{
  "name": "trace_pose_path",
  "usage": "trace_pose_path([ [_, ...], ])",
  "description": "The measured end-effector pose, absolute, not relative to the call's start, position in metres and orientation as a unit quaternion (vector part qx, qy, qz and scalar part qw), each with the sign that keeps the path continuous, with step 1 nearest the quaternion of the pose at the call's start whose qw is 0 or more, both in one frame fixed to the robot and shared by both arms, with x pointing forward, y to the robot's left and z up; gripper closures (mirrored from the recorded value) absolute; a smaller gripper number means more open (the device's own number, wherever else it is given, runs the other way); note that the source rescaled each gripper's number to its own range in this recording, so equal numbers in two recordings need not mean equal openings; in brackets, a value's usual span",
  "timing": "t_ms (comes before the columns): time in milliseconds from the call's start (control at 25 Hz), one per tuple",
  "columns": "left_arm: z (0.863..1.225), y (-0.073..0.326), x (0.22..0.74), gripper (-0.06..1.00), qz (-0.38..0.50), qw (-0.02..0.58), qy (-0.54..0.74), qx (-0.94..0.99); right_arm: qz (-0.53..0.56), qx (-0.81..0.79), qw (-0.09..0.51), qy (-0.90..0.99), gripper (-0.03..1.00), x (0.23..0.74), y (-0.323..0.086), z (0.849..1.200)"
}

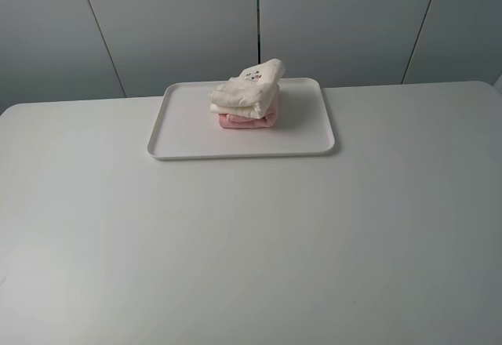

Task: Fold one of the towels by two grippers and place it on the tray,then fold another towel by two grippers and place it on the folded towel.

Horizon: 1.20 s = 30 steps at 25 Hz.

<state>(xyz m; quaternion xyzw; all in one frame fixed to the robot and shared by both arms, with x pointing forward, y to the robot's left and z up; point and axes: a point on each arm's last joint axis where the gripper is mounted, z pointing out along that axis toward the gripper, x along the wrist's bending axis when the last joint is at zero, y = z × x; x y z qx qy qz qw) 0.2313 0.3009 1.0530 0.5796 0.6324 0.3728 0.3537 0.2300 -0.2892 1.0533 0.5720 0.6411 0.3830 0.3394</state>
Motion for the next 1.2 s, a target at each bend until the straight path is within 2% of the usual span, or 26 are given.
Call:
trace_pose_path([
  [1200, 1.053, 0.3009, 0.2313, -0.05, 0.372, 0.354, 0.633, 0.579, 0.384, 0.573, 0.339, 0.64, -0.03, 0.23, -0.2892, 1.0533],
])
